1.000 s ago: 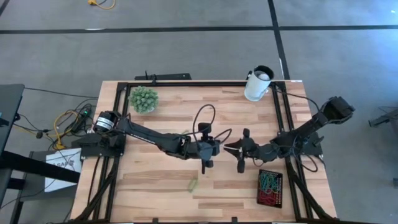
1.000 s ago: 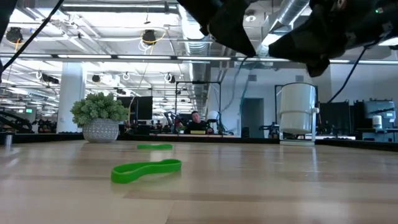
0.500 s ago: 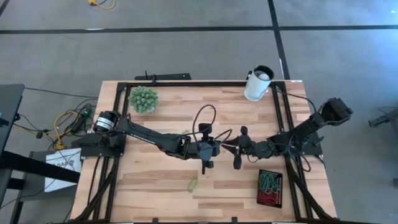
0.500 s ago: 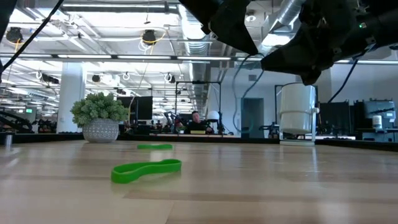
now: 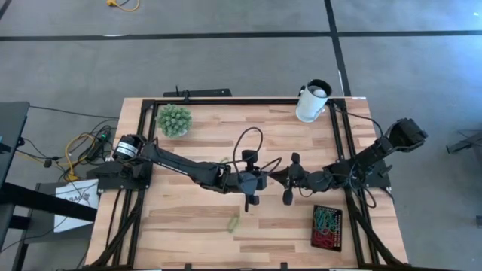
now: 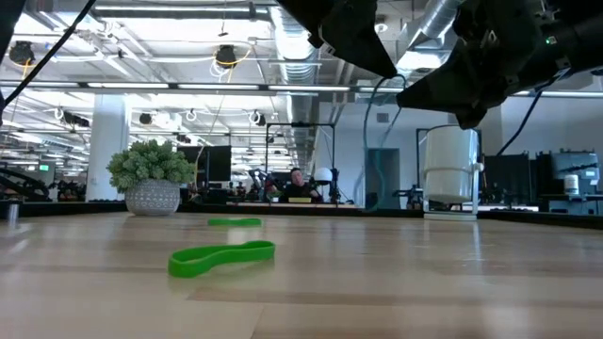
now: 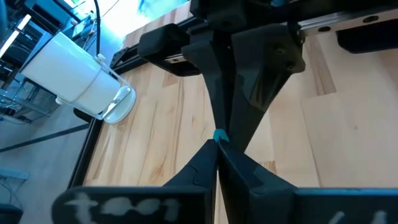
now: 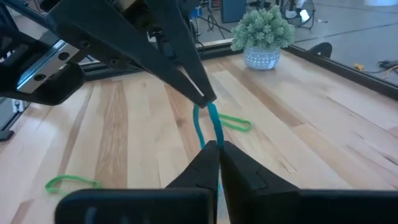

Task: Pick and place items into bin
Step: Put the blue rubberband into the black basket

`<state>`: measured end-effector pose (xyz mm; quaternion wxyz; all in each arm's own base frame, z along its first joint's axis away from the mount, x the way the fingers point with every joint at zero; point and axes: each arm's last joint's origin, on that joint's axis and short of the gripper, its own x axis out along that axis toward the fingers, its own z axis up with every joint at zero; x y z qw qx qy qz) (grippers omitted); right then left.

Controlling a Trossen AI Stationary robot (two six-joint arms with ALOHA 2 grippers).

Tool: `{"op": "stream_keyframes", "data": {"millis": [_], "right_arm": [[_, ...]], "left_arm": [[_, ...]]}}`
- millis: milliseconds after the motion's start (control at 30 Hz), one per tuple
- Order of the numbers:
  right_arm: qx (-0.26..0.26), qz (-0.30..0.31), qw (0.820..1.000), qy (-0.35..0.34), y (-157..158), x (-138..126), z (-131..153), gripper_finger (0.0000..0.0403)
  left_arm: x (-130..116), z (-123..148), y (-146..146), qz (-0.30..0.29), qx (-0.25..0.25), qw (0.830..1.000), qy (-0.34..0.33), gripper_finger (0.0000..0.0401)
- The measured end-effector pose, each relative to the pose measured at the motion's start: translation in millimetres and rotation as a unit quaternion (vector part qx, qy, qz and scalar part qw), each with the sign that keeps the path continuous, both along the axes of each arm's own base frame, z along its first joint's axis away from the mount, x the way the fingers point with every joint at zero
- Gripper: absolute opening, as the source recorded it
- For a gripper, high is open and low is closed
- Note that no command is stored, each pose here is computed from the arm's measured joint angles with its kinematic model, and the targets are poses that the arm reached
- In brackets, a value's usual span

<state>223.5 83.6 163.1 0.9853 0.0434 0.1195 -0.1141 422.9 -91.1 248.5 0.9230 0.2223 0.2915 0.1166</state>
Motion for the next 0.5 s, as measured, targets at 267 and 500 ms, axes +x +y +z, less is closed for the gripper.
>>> {"op": "stream_keyframes", "data": {"millis": [267,500], "right_arm": [[0.001,0.007,1.000,0.008,3.3,-1.9,-1.6,0.0002],[-0.001,0.033,0.999,0.012,16.4,-8.0,-2.6,0.0002]], "left_arm": [[0.1,0.2,-0.3,-0.001,-0.001,1.000,-0.001,0.0000],[-0.3,-0.2,-0.1,0.000,0.001,1.000,0.002,0.0000]]}}
